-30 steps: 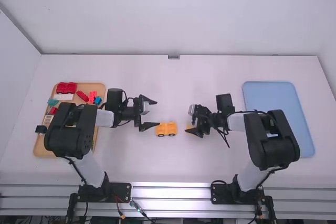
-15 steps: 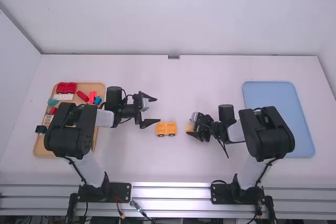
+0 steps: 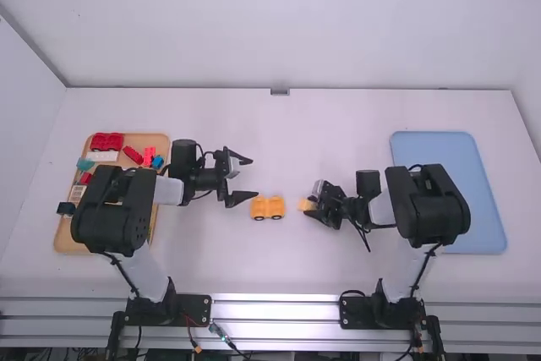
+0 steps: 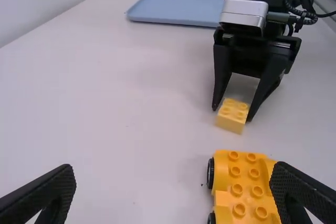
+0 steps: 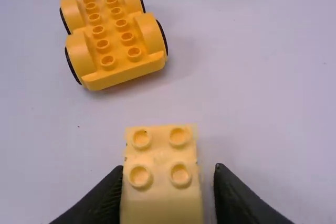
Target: Assemble lego blocks to make yellow taxi
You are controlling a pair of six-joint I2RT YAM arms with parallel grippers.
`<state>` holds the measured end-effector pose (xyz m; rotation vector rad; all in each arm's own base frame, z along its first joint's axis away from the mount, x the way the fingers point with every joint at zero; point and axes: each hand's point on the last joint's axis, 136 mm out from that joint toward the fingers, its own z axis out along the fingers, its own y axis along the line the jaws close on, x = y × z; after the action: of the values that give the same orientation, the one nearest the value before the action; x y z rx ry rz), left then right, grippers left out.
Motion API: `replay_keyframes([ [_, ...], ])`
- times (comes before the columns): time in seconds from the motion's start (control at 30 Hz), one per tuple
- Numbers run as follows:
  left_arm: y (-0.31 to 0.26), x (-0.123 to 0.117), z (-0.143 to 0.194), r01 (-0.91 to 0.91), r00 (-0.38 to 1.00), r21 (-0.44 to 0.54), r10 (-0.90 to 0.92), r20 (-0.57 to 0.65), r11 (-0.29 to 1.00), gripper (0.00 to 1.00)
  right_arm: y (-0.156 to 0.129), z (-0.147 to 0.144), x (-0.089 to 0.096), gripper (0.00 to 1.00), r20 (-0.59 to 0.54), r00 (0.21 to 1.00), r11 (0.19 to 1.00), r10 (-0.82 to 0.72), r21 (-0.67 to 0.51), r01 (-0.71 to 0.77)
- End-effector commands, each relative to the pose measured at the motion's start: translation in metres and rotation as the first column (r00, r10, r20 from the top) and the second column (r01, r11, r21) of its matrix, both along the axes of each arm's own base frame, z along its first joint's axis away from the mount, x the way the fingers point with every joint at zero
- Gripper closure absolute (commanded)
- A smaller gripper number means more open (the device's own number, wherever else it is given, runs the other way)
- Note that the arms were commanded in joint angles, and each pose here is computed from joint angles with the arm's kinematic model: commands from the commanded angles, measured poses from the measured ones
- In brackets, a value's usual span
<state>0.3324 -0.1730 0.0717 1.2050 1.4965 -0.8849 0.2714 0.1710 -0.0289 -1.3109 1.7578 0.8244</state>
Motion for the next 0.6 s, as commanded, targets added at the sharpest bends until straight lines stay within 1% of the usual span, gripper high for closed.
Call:
replay_keyframes([
  [0.0, -0.002, -0.004, 0.002, 0.024, 1.000, -0.022, -0.024, -0.008, 0.999, 0.01, 0.001, -0.002, -0.002, 0.62, -0.011, 1.000, 1.000, 0.009, 0.011, -0.009],
  [0.13, -0.002, -0.006, 0.000, 0.023, 0.999, -0.021, -0.024, -0.026, 1.000, 0.01, 0.002, -0.001, -0.002, 0.68, -0.011, 1.000, 1.000, 0.010, 0.013, -0.010],
  [0.17, -0.002, -0.007, -0.002, 0.022, 0.999, -0.018, -0.022, -0.040, 1.000, 0.01, 0.002, -0.001, -0.002, 0.74, -0.011, 1.000, 1.000, 0.010, 0.014, -0.010],
  [0.27, -0.002, -0.011, -0.005, 0.035, 0.999, -0.010, -0.036, -0.040, 0.999, 0.01, 0.002, -0.001, -0.001, 0.78, -0.006, 1.000, 1.000, 0.010, 0.014, -0.010],
  [0.43, -0.012, -0.028, -0.016, 0.097, 0.995, 0.022, -0.096, -0.037, 0.995, 0.01, 0.007, 0.002, 0.000, 0.79, 0.019, 0.999, 0.999, 0.027, 0.016, -0.027],
  [0.5, -0.016, -0.029, -0.023, 0.089, 0.995, 0.058, -0.086, -0.058, 0.994, 0.01, 0.009, 0.004, 0.002, 0.79, 0.036, 0.999, 0.999, 0.032, 0.021, -0.033],
  [0.57, -0.022, -0.030, -0.036, 0.078, 0.995, 0.132, -0.069, -0.074, 0.988, 0.01, 0.013, 0.011, 0.006, 0.78, 0.032, 0.999, 0.999, 0.017, 0.032, -0.018],
])
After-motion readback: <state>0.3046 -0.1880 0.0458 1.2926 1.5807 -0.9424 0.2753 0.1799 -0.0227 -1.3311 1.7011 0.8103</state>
